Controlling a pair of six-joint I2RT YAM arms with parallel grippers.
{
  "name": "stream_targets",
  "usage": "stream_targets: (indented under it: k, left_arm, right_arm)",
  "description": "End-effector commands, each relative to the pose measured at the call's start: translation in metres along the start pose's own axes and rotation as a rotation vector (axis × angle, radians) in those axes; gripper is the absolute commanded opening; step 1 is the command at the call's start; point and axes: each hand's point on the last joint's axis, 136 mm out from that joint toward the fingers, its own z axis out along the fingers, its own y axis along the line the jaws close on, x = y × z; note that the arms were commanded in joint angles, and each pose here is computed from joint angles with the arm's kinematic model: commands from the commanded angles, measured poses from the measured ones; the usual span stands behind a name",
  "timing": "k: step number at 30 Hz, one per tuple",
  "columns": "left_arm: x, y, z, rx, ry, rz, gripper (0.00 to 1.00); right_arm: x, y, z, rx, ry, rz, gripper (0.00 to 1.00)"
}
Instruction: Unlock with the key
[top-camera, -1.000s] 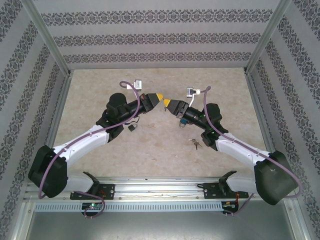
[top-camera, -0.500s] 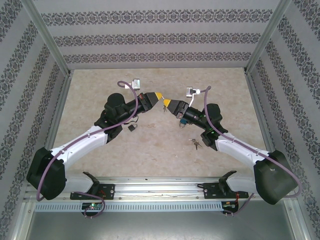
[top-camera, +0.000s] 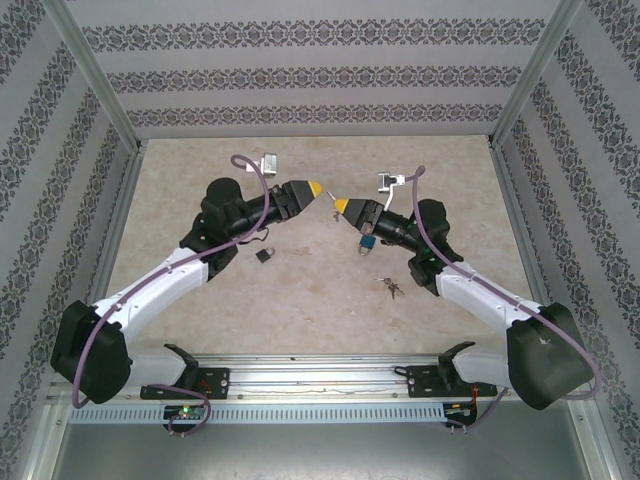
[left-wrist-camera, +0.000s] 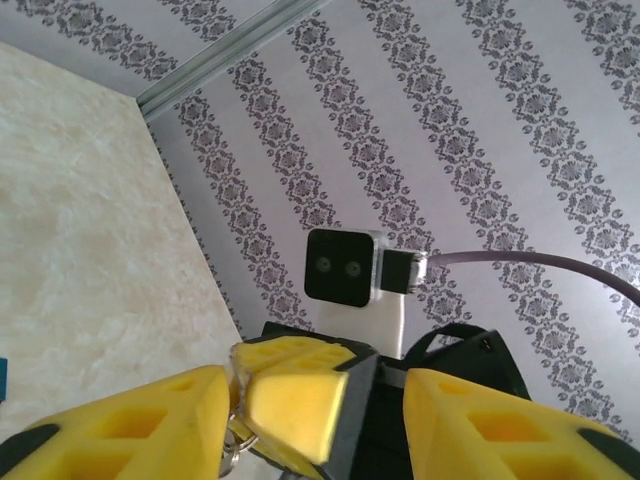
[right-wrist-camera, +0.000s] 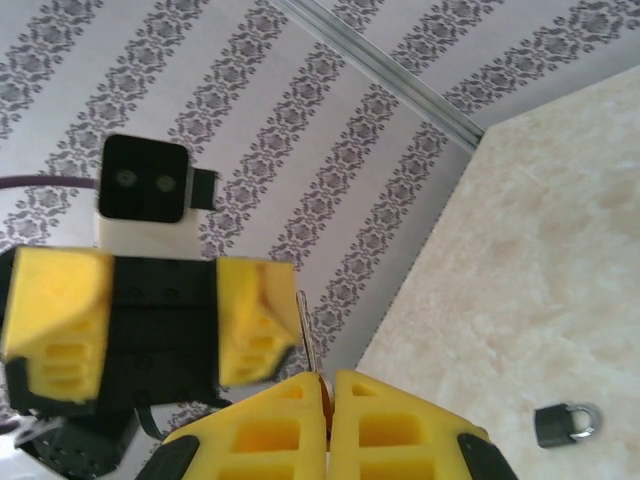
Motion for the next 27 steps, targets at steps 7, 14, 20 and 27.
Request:
stream_targets:
  k: [7,14,20,27]
  left_arm:
    - [0.027,-0.02,-0.005,-0.005,0.295,0.088,0.62]
    - [0.033,-0.017,-0.003,0.0,0.344,0.083,0.66]
    - [0.033,-0.022,-0.002,0.031,0.349,0.083,0.48]
    - [0.033,-0.025,-0.004,0.035,0.347,0.087,0.35]
  right_arm:
    - [0.0,0.036,-0.006,-0.112,0.166,-0.079,0.0]
    - [0.008,0.056,-0.006,-0.185,0.237,-0.102,0.0]
    - [0.014,0.058,-0.004,-0.2,0.275,-0.091,0.0]
    - [0.016,0.057,-0.001,-0.196,0.294,-0.083,0.0]
